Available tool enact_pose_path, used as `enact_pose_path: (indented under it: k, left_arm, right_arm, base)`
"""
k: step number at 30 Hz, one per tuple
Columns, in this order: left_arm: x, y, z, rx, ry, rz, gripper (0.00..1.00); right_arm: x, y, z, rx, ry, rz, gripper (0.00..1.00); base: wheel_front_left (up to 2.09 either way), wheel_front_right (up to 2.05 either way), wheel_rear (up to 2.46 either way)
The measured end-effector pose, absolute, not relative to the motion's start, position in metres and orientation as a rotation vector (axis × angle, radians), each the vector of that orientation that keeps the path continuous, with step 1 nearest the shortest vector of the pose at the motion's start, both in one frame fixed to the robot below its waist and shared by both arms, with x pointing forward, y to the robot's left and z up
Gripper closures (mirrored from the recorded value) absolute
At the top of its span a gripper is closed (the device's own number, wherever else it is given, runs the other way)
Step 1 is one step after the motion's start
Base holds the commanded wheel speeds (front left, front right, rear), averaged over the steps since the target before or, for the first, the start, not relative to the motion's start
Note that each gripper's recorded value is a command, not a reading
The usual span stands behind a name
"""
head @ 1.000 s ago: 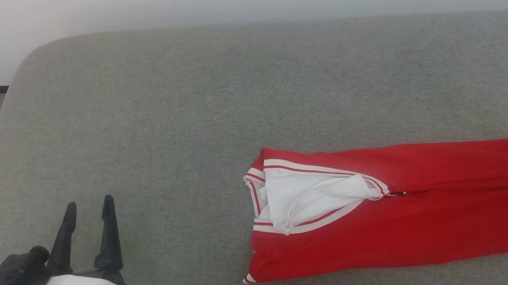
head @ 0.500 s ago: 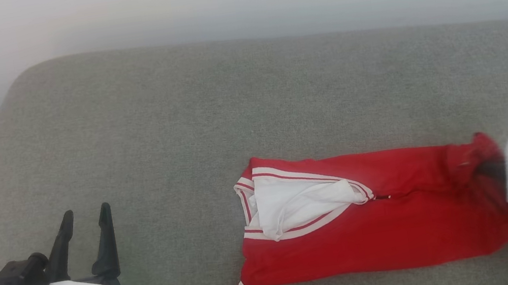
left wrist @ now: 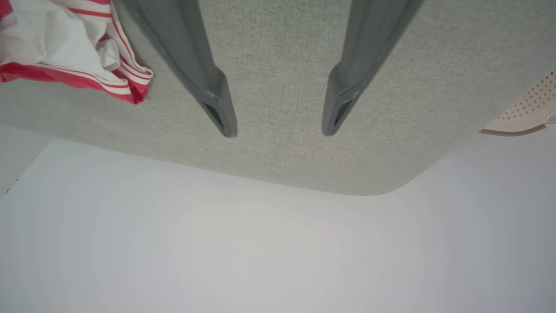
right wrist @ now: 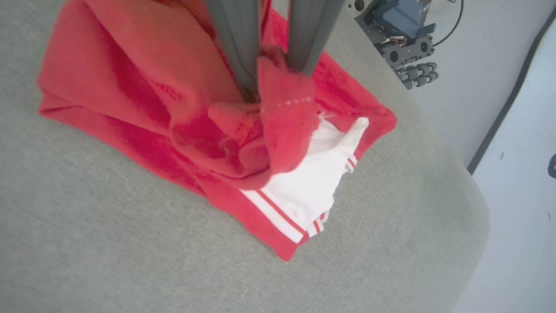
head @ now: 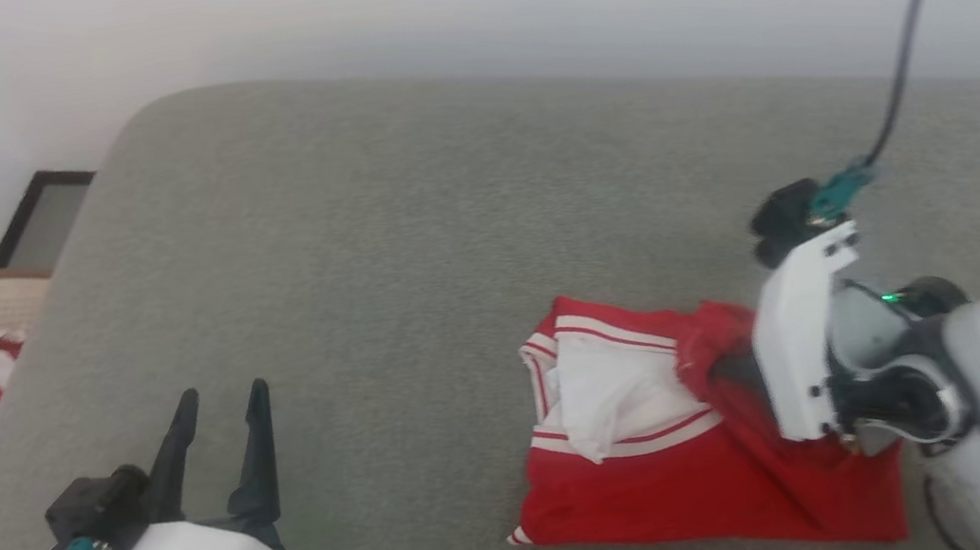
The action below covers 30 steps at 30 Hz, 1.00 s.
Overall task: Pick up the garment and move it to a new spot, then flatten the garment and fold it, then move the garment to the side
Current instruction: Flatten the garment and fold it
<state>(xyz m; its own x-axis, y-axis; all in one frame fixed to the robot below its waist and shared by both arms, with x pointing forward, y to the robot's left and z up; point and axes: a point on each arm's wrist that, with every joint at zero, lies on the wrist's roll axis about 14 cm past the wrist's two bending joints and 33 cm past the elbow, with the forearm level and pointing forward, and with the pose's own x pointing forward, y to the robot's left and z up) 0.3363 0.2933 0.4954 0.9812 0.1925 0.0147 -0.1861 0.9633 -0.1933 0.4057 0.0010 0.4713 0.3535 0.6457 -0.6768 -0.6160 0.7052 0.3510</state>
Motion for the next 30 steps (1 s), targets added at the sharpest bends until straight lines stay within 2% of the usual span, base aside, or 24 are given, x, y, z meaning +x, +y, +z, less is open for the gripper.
enact_pose_path:
  k: [10, 18, 21, 22, 23, 30]
  left_arm:
    - [0.322, 0.305, 0.497, -0.194, -0.039, 0.241, 0.00]
    - [0.321, 0.305, 0.493, -0.206, -0.031, 0.250, 0.00]
    - [0.324, 0.304, 0.495, -0.202, -0.035, 0.245, 0.00]
    - [0.324, 0.304, 0.496, -0.203, -0.039, 0.246, 0.00]
    - [0.325, 0.304, 0.497, -0.204, -0.041, 0.243, 0.00]
    - [0.330, 0.303, 0.501, -0.199, -0.056, 0.228, 0.00]
  right_arm:
    - [0.397, 0.069, 0.455, -0.044, 0.904, 0.962, 1.00]
    - [0.392, 0.087, 0.436, -0.100, 0.915, 0.988, 1.00]
    - [0.392, 0.089, 0.434, -0.096, 0.906, 0.987, 0.53]
    - [0.393, 0.090, 0.435, -0.095, 0.899, 0.988, 0.07]
    - [0.393, 0.091, 0.438, -0.090, 0.887, 0.991, 0.00]
    - [0.407, 0.075, 0.466, -0.065, 0.776, 0.969, 0.00]
  base:
    - [0.00, 0.00, 0.00]
    - [0.00, 0.00, 0.00]
    - [0.00, 0.00, 0.00]
    - [0.00, 0.00, 0.00]
    - [0.00, 0.00, 0.00]
    - [0.00, 0.00, 0.00]
